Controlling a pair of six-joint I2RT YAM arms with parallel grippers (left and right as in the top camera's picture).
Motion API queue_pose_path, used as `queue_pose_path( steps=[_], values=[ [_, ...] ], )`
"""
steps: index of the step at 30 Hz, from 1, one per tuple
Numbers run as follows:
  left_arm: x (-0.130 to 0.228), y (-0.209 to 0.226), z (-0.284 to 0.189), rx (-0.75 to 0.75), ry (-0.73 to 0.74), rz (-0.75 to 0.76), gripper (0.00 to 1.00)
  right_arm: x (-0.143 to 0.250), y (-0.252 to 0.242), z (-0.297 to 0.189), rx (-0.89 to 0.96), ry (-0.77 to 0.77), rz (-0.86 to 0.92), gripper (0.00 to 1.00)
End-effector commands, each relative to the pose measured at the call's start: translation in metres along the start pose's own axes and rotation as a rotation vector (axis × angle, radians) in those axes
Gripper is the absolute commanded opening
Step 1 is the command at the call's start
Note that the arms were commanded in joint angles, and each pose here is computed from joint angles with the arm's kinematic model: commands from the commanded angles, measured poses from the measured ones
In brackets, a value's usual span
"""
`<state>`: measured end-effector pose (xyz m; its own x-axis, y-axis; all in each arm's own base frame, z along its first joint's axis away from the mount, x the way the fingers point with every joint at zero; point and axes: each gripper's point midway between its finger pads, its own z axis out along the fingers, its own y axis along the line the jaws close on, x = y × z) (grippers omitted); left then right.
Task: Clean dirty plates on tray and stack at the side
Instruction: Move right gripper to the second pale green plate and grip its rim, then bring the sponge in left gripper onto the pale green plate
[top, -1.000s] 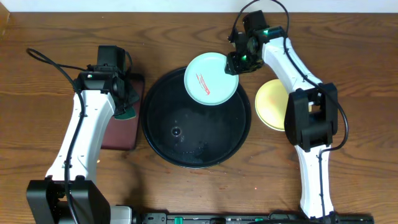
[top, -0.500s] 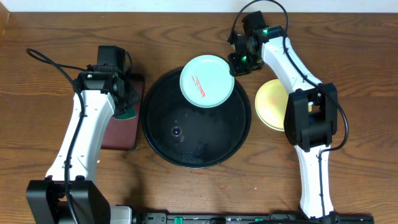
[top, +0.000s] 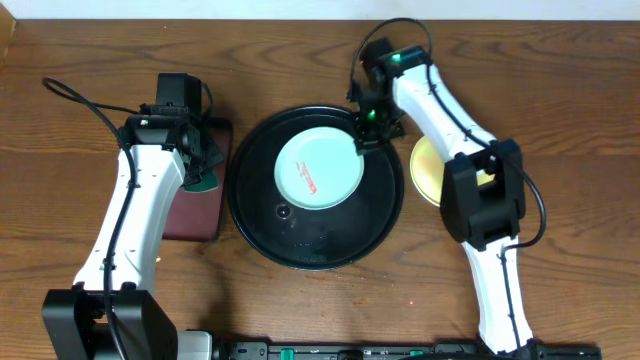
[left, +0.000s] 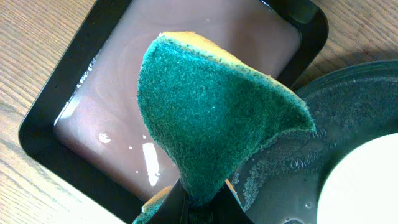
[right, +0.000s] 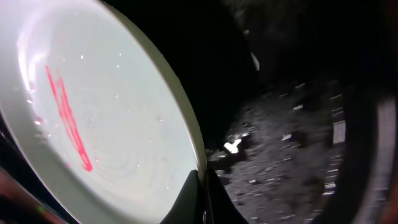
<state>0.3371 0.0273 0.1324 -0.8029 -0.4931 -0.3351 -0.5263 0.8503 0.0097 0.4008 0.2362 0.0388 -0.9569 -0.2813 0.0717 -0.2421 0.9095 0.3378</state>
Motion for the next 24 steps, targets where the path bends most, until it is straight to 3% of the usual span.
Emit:
queue_pose_path(
  steps=[1,6,11,16,22,24],
  values=[
    [0.000,0.003,0.003,-0.020,0.001,0.009,0.07,0.011,0.019,-0.001,-0.009,0.008,0.066,0.01],
    [0.002,0.002,0.003,-0.018,0.003,0.014,0.07,0.029,0.023,0.025,0.048,0.062,0.064,0.01],
    [0.007,-0.009,0.001,0.002,0.008,0.041,0.07,0.027,0.025,0.031,0.047,0.052,0.026,0.15],
    [0.015,-0.024,-0.002,0.026,0.010,0.089,0.07,0.020,0.025,0.031,0.041,0.024,-0.041,0.18],
    [0.031,-0.058,-0.005,0.155,0.061,0.128,0.07,0.013,0.025,0.031,0.042,-0.004,-0.055,0.01],
    [0.035,-0.067,-0.002,0.182,0.080,0.134,0.07,0.011,0.026,0.031,0.040,-0.012,-0.039,0.01]
  ],
)
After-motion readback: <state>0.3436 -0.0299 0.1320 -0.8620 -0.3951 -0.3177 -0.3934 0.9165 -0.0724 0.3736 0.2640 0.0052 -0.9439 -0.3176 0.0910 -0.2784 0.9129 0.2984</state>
